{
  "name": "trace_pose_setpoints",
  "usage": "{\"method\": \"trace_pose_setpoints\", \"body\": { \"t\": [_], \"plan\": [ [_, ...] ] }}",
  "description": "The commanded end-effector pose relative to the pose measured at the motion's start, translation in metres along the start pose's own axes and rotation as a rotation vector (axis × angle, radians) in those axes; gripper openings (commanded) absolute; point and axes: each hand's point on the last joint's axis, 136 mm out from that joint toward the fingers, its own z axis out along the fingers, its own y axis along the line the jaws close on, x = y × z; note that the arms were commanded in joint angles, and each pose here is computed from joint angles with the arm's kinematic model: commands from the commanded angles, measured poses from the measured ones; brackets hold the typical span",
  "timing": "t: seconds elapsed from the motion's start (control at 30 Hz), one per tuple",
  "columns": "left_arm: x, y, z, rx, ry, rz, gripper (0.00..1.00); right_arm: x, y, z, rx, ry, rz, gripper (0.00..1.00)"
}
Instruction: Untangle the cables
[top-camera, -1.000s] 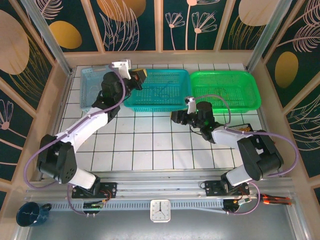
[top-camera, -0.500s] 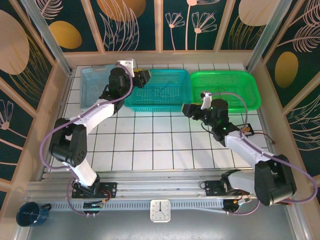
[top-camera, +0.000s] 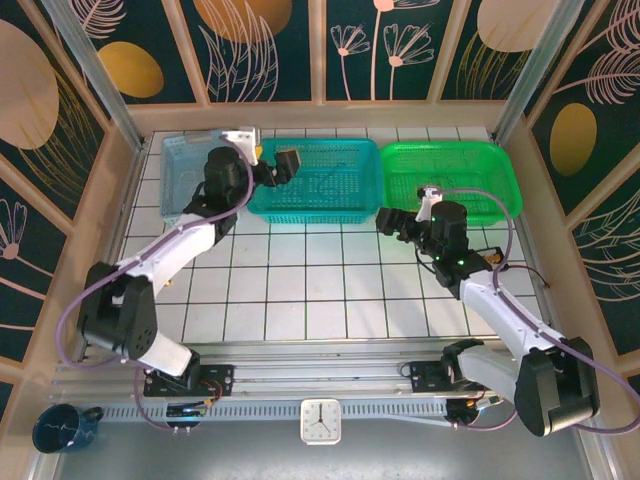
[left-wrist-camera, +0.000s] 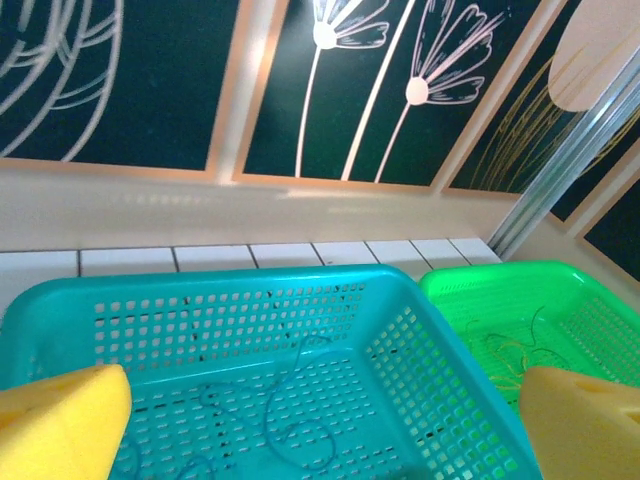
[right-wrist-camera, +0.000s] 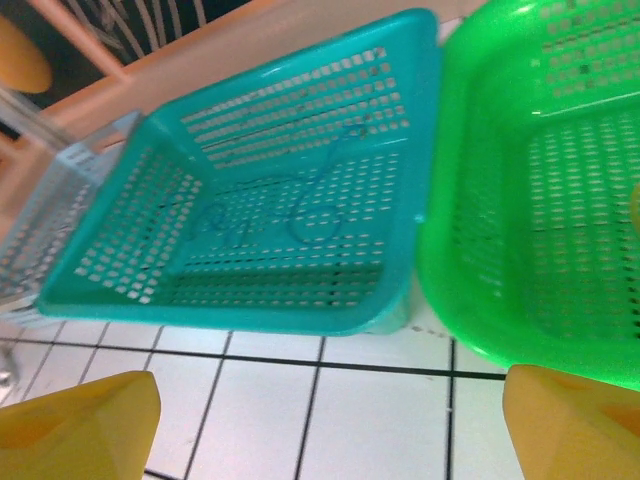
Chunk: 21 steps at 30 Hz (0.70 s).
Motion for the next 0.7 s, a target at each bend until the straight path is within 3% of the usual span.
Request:
{"method": "trace_pose_setpoints", "body": {
  "t": [0.0,0.17,0.37,0.67],
  "plan": [
    [-0.001,0.018,-0.028,-0.095,-0.05,0.016,0.99,-0.018,-0.022,-0.009,0.135,-0.085,0.005,0.92],
    [0.005,0.049,-0.083,-0.27,-0.144,0.051,0.99,-0.017,-0.06,-0.01,0.288,-0.148,0.009,0.99],
    [0.001,0.102,-0.137,-0.489,-0.245,0.089,0.99,-0.02,-0.102,-0.013,0.463,-0.247,-0.022,0.99],
    [0.036,0.177,-0.167,-0.719,-0.266,0.145,0.99,-0.032,-0.146,-0.028,0.588,-0.338,-0.068,0.99]
  ]
}}
